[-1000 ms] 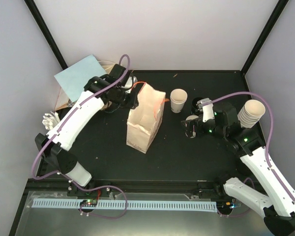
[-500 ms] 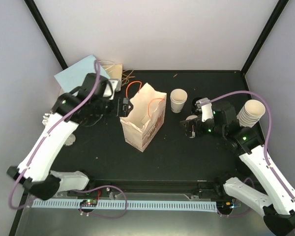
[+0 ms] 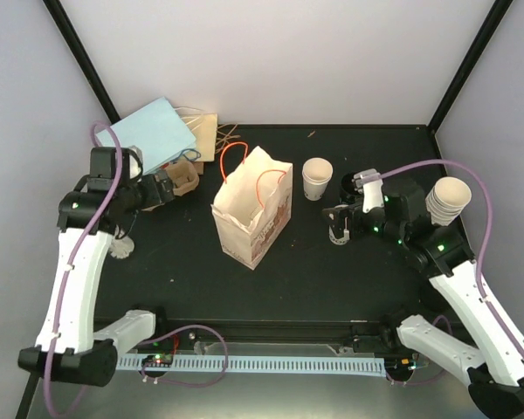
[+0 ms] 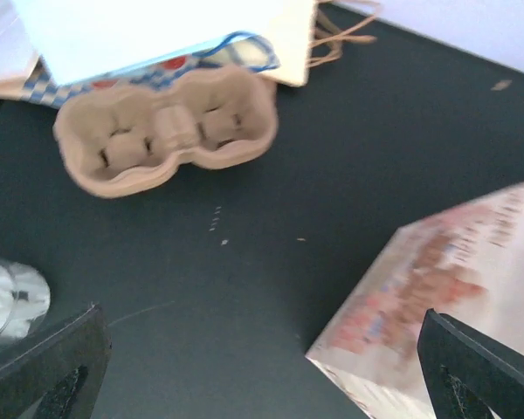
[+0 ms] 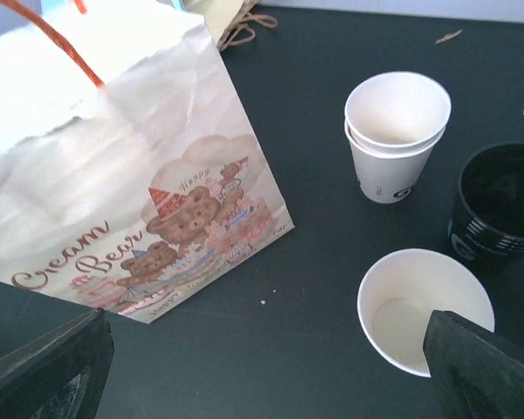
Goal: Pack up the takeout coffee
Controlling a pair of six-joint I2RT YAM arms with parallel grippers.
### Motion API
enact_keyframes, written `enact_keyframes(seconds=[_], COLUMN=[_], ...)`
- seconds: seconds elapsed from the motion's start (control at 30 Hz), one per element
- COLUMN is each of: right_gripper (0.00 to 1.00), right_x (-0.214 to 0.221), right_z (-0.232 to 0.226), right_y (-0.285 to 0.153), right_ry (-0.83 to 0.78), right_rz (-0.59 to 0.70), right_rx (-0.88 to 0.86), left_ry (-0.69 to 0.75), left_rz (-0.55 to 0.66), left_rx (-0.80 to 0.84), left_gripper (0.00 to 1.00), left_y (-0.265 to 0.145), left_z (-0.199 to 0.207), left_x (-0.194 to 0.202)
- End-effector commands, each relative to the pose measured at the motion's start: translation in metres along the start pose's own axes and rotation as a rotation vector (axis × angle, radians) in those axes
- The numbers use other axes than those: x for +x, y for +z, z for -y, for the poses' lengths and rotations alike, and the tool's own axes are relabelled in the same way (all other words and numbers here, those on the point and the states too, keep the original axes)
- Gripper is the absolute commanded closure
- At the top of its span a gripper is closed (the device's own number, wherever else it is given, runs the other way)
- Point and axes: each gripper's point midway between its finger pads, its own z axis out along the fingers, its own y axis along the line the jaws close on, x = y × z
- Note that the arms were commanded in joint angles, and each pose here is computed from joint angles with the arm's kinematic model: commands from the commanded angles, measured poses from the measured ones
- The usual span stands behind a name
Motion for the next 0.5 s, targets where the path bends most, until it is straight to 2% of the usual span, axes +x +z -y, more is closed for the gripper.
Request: enact_keyframes(seconds=[0.0,0.1,0.2,0.33,0.47], right_gripper=[0.00,0.00,0.00,0.00,0.00], right_x=[-0.015,-0.013,-0.010,-0.005,-0.002], right_z=[-0.002,-0.003,-0.006,-0.007,-0.009], right_y=[-0.023,-0.029,-0.032,-0.031,-0.029], right_ry=[0.015,0.024,0.030,0.038,0.043], right_rz=[0.083,0.092,0.094,0.093,0.090], right_rx=[0.009,-0.003,-0.019,-0.036,-0.052], left_ry=[-0.093,-0.157,-0.149,-0.212,-0.254], left_rz=[0.013,-0.010,-0.056,-0.196,-0.286], left_rx=[-0.029,-0.060,-0.057,-0.141,-0.229], left_gripper=[0.01,0.01,0.01,0.01,0.01], left_y=[0.042,0.078,0.111,0.164,0.204], left_z=[-0.029,-0.051,-0.054,-0.070,-0.086], left_x=[-0.012,-0.016,-0.022,-0.016,-0.007])
